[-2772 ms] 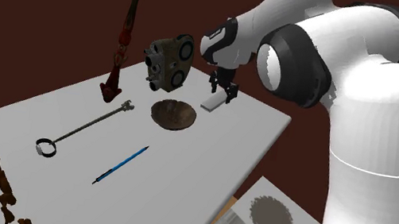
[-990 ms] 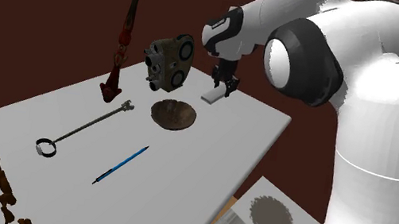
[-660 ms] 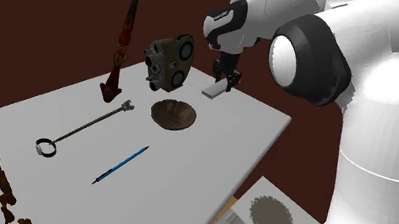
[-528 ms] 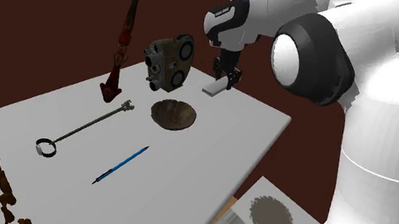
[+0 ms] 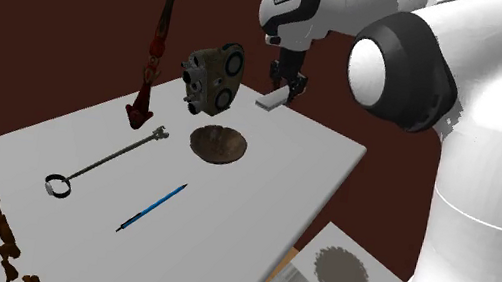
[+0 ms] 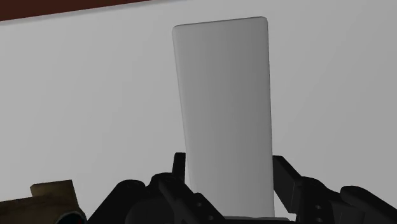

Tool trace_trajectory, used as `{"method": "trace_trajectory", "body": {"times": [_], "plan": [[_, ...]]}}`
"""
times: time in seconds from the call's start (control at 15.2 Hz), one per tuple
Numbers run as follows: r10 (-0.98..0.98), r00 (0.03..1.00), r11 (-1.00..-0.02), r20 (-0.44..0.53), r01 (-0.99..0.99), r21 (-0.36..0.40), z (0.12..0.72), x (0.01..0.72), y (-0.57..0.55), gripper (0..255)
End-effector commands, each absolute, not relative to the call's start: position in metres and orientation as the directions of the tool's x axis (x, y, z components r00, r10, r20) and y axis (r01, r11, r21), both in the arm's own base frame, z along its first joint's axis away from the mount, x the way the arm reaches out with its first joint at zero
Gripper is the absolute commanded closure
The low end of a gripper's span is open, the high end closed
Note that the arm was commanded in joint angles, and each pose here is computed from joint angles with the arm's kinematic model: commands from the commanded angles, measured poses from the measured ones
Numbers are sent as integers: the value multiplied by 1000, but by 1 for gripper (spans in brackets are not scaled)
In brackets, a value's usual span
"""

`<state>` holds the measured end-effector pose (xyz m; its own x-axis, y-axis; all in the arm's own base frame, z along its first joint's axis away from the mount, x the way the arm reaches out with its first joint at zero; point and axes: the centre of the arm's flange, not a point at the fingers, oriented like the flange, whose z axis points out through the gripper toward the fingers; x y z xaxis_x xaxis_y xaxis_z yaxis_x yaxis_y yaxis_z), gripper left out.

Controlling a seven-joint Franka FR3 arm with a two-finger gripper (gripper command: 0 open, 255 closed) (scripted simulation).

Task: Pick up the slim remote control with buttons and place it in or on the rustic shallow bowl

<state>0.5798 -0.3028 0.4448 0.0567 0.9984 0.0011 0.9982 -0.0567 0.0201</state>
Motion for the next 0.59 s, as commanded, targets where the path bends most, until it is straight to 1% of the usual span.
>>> {"method": "trace_trajectory", "body": {"times": [0.0,0.53], "plan": [[998,57,-57,1,998,20,448,579,-289,255],[998,57,-57,1,998,20,448,580,-184,255]]}}
